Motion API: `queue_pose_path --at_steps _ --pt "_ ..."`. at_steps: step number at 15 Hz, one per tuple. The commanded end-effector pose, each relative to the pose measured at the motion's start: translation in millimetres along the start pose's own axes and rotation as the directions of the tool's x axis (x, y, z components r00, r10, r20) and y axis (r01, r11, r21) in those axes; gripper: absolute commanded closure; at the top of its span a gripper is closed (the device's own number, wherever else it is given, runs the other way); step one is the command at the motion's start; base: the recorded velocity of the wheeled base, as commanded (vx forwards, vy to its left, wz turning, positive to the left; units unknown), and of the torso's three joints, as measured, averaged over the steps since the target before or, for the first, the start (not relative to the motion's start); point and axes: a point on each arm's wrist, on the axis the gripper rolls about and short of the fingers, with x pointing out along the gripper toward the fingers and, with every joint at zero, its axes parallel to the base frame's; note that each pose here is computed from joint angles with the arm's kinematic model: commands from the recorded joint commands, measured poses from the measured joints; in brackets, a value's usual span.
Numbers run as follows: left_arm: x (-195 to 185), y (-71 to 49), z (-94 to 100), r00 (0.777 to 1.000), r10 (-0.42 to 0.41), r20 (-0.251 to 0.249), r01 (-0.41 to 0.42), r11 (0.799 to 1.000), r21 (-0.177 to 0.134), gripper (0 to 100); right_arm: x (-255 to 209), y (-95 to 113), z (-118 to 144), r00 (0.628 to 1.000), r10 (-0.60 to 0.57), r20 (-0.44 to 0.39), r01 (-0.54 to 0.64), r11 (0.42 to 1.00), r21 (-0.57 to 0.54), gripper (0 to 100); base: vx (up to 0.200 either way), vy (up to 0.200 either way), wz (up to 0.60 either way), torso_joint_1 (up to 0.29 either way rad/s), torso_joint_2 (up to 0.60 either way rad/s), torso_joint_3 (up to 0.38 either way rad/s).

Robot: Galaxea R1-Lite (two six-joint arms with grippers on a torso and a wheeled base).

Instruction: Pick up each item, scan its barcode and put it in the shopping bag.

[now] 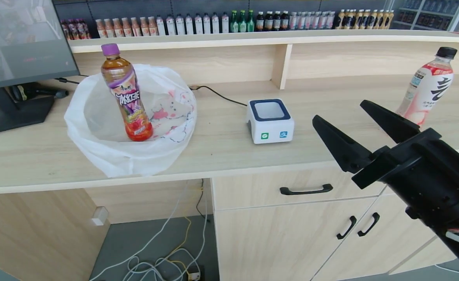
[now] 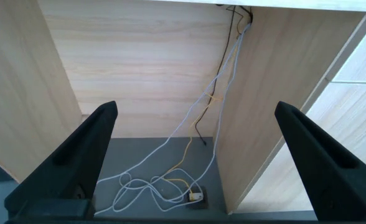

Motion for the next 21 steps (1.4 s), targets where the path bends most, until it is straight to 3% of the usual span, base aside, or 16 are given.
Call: queue_pose_path --at_steps 1,21 --pt "0.0 0.0 0.0 1.000 0.000 0.001 0.000 1.000 0.000 0 2.3 -2.3 -1.3 1.000 -0.013 -0.002 0.013 1.000 -0.004 0 0.000 -0.200 0.00 0.002 0.00 -0.002" --pt "0.0 0.0 0.0 1.000 0.000 0.001 0.000 1.000 0.000 0 -7.3 -9.2 -7.7 0.999 -0.034 -0.039 0.033 0.999 -0.022 0 0.000 -0.190 0.00 0.002 0.00 0.002"
